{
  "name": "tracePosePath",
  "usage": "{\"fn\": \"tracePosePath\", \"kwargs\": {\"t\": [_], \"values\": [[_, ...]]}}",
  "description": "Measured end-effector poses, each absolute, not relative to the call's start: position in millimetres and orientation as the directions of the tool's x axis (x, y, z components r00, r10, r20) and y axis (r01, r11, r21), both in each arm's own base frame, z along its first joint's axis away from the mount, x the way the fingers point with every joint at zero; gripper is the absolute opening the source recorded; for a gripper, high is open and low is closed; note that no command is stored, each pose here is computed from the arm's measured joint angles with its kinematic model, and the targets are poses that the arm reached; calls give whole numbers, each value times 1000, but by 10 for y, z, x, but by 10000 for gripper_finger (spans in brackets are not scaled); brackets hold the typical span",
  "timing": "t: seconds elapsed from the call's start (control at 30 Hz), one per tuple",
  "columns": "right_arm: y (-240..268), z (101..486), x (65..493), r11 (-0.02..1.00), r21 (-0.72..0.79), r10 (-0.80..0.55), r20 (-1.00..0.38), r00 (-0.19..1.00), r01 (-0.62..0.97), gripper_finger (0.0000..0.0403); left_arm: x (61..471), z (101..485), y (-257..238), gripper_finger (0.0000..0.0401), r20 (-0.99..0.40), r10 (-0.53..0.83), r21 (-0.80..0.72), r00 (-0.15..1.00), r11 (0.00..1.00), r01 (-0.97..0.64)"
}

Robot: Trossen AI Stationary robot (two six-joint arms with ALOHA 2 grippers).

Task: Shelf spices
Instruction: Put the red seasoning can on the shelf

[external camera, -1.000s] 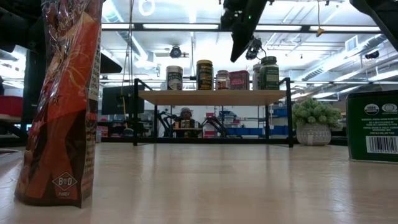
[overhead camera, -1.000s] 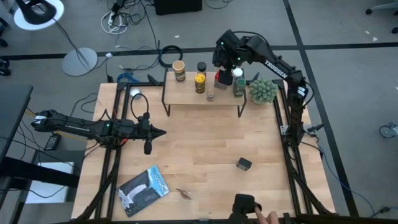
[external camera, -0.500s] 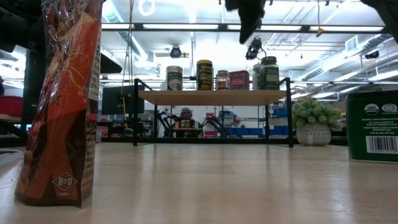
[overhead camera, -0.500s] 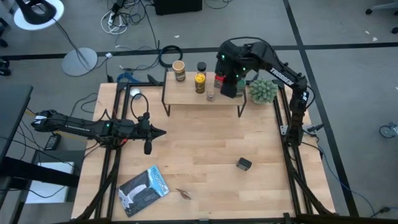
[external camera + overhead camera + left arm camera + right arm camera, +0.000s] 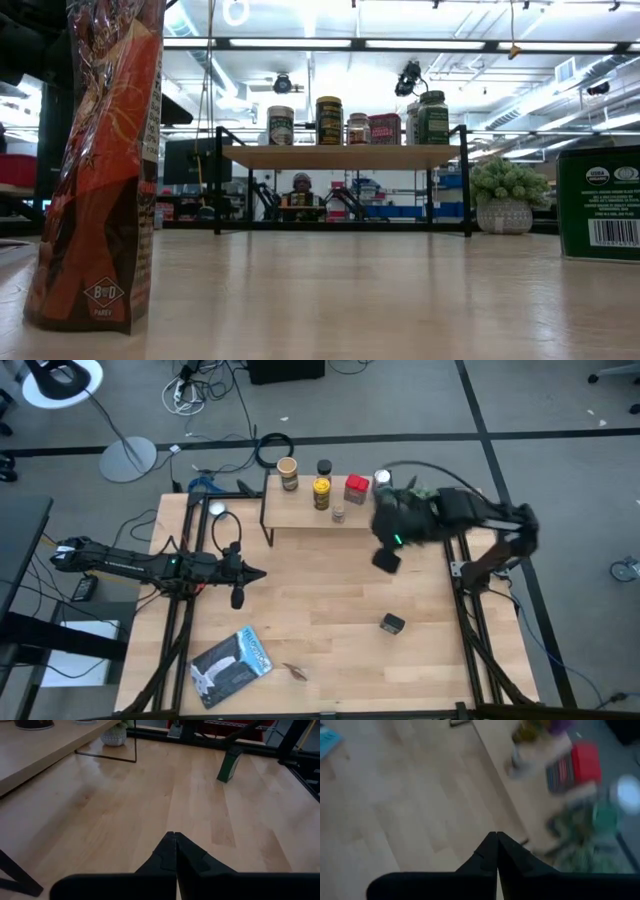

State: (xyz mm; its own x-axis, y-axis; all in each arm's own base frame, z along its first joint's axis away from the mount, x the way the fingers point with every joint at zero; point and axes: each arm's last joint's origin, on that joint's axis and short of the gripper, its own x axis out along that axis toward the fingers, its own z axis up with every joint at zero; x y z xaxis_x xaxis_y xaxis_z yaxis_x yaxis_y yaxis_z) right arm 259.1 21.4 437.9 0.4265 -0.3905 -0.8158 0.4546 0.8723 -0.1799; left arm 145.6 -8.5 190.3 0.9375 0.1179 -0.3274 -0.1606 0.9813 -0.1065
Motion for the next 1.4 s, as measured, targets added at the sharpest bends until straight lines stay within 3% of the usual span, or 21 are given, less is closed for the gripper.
{"fn": "tracePosePath", "kwargs": {"t": [0.17, 0.33, 0.53, 0.63, 0.8, 1.03, 1.4], "values": [[604, 3837, 2265, 766, -167, -490, -776, 396, 621, 1, 1464, 1929, -86, 0, -301, 117, -111, 946, 981, -156], [846, 3129, 2163, 664, -69, -613, -621, 488, 744, 1, 1469, 1941, -87, 0, -288, 117, -114, 950, 981, -155], [825, 2313, 2443, 623, 13, -677, -493, 547, 782, 1, 1470, 1947, -87, 0, -282, 116, -115, 952, 981, -154], [742, 2104, 2663, 577, 2, -764, -353, 540, 817, 1, 1470, 1946, -86, 0, -284, 117, -114, 952, 981, -155], [539, 1968, 2981, 436, -80, -893, -161, 420, 897, 1, 1470, 1946, -86, 0, -284, 117, -96, 952, 984, -150], [252, 1986, 3285, 450, -58, -888, -138, 440, 891, 0, 1469, 1943, -86, 0, -287, 117, -92, 951, 984, -149], [-105, 2350, 3314, 298, 10, -954, -8, 298, 955, 0, 1469, 1941, -86, 0, -288, 117, -92, 950, 985, -149]]}}
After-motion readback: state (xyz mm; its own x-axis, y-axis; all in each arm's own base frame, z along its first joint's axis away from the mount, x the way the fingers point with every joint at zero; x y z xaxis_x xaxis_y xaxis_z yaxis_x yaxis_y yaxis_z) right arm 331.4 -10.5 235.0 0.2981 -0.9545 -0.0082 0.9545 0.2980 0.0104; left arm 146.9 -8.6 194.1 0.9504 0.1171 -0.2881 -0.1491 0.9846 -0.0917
